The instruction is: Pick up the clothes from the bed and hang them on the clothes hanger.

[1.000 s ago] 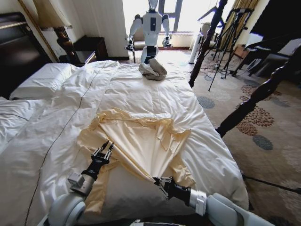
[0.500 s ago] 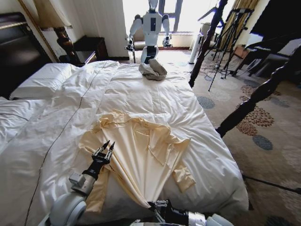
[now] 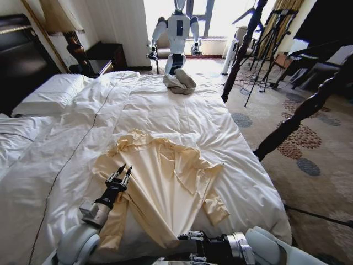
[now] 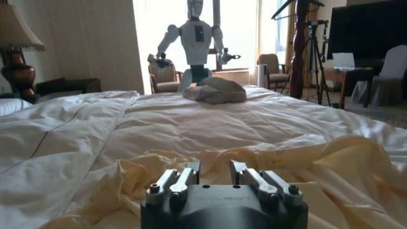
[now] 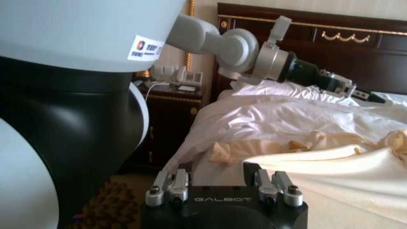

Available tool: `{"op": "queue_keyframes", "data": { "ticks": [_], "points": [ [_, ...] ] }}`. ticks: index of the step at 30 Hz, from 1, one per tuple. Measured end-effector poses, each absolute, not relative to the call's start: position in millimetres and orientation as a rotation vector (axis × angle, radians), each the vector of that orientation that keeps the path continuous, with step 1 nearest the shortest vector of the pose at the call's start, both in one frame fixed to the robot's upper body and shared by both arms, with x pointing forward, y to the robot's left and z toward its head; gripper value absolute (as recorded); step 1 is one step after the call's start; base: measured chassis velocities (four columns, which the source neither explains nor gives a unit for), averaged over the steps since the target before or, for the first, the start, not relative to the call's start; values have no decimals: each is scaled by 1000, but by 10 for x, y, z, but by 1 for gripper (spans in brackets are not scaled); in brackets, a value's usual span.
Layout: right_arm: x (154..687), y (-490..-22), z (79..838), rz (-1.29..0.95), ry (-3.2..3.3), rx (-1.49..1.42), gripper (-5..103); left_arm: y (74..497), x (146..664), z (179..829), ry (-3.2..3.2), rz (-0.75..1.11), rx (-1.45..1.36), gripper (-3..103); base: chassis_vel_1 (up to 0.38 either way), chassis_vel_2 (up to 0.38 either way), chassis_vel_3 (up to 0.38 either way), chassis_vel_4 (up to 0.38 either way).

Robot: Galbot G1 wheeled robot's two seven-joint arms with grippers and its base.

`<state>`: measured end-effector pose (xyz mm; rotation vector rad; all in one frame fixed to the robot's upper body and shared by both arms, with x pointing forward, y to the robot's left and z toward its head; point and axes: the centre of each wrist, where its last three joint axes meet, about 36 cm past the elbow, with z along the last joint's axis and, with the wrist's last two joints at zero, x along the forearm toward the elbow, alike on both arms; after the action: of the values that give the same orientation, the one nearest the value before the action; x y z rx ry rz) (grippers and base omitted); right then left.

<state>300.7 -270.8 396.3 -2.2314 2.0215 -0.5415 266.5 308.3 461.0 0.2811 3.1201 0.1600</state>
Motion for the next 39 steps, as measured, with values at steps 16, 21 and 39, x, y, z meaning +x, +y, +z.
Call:
{"op": "queue_keyframes", "data": {
  "ticks": [16, 21, 39],
  "points": [
    [3505, -2946, 3837, -236, 1934, -2510, 100, 3060, 2663, 4577, 3137, 153, 284, 32, 0, 0, 0, 0],
    [3663, -3035, 3872, -261, 1906, -2626, 100, 3043, 2637, 4574, 3138, 141, 274, 32, 0, 0, 0, 0],
    [3629, -2813, 4091, -611, 2379, -1621, 100, 3053, 2595, 4598, 3126, 143, 243, 32, 0, 0, 0, 0]
  ]
}}
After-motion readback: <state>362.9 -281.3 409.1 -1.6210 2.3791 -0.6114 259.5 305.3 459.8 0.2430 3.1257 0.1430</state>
